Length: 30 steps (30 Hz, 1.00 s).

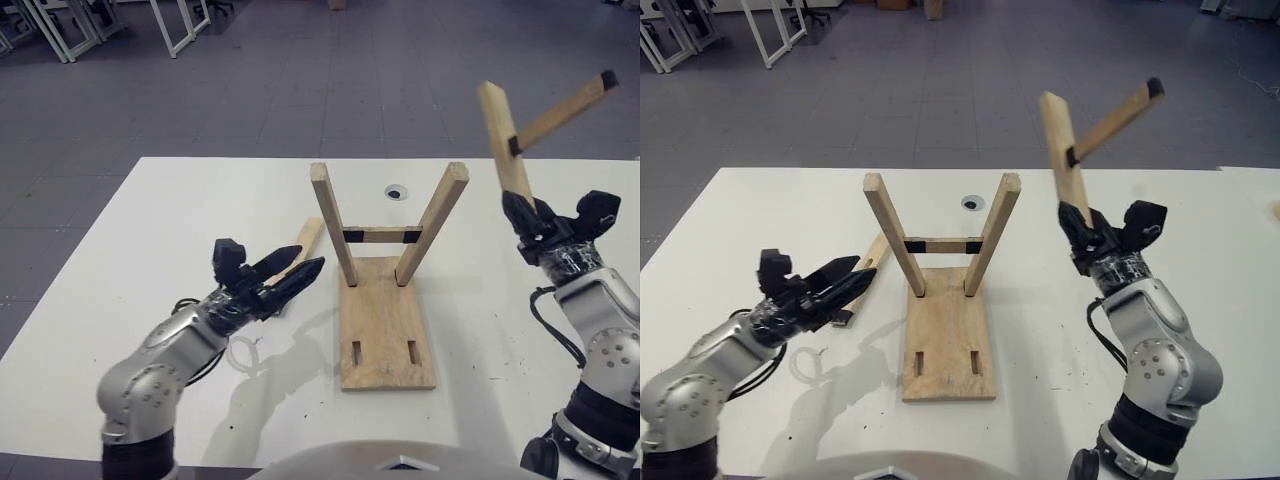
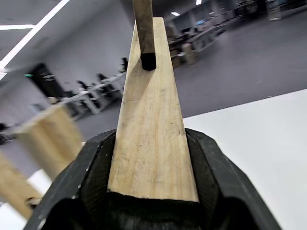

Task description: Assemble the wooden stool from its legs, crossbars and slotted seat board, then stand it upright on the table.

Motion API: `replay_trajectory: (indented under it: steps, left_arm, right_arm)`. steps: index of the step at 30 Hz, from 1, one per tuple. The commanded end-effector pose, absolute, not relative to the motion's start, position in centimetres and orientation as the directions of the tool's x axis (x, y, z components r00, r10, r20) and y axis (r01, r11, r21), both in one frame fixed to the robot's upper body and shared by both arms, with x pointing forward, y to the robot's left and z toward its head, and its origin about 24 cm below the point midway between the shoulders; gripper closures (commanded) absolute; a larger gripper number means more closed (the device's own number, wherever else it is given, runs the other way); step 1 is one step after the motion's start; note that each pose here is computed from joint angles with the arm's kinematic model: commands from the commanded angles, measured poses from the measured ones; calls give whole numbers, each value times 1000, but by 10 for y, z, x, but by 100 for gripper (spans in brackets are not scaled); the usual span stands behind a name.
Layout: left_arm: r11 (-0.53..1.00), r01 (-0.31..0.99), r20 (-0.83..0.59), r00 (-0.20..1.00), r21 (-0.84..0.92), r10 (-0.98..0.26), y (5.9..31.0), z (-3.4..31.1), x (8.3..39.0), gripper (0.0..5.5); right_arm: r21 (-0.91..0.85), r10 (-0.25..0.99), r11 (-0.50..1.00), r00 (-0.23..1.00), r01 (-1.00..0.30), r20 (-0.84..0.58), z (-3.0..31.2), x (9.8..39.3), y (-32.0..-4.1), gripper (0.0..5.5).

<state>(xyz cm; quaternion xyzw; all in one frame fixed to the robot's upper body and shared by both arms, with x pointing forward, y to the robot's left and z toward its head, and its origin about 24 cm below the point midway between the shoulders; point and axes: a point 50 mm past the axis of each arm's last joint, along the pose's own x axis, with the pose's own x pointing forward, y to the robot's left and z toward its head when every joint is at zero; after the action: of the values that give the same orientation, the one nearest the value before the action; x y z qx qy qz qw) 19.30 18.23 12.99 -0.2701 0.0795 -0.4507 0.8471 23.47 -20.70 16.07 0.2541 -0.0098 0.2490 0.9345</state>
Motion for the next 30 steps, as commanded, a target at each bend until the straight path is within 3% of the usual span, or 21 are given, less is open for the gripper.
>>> replay_trajectory:
  steps: [1,7,14,16,20,24,29,30]
  left_arm:
    - [165,774,240,380,-611,-893,178,149,190,169]
    - [-23,758,335,261,-652,-905,154,154,200,169]
    - [-65,751,389,265,-658,-882,146,157,207,169]
    - [-81,735,408,277,-673,-870,148,158,209,194]
    - [-59,721,370,282,-691,-885,147,153,210,265]
    - [-132,707,388,214,-695,-896,150,156,202,327]
    - [-136,720,400,211,-681,-892,160,160,206,333]
    - [-91,736,393,249,-671,-885,162,160,212,333]
  right_arm:
    - [505,842,308,479,-806,250,178,196,-174,346]
    - [557,924,182,334,-810,185,165,193,-148,346]
    - [596,963,99,229,-797,146,151,178,-126,346]
    - [602,970,84,204,-794,135,148,174,-122,346]
    - [594,972,72,189,-801,137,150,175,-121,346]
    - [596,974,85,192,-799,118,148,176,-120,346]
    - [600,960,203,277,-774,33,141,189,-129,346]
    - [599,958,214,287,-772,27,142,192,-131,306]
